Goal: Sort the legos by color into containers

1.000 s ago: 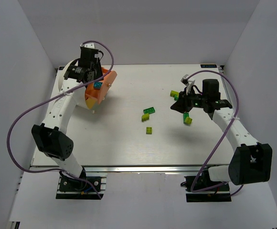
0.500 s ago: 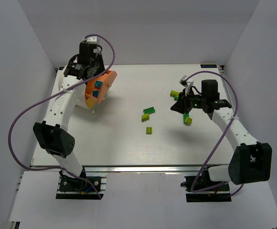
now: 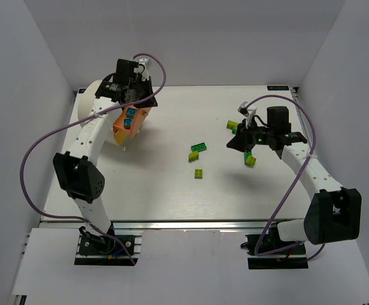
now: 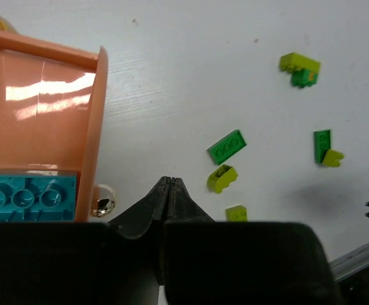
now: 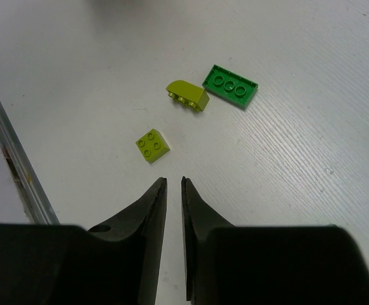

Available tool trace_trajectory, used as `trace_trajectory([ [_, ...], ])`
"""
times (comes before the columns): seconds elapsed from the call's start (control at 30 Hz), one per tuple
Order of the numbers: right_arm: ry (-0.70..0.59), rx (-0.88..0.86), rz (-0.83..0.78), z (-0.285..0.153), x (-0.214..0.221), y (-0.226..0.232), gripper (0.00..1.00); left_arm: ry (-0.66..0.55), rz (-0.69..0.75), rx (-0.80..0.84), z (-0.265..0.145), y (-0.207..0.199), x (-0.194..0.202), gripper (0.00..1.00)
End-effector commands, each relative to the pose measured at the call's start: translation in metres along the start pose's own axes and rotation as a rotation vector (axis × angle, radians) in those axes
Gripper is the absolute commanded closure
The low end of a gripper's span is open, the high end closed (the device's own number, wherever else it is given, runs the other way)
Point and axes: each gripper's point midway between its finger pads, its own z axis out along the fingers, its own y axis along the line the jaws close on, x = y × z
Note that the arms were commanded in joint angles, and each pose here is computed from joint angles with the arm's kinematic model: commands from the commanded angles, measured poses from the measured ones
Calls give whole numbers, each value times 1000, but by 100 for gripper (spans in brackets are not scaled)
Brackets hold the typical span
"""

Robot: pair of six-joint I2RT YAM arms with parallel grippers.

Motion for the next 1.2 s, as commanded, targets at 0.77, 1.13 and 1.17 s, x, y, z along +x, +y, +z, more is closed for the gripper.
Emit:
trace_trajectory([
  [0.77, -22, -14, -40, 1, -20, -1, 78, -19, 108, -500, -2, 90, -13, 24],
  [1.13, -19, -65, -69, 4, -19, 6, 73, -123, 120, -443, -24, 71, -33, 20],
  [1.17, -18, -92, -75, 4, -19, 12, 72, -149, 121, -420, -27, 66, -38, 21],
])
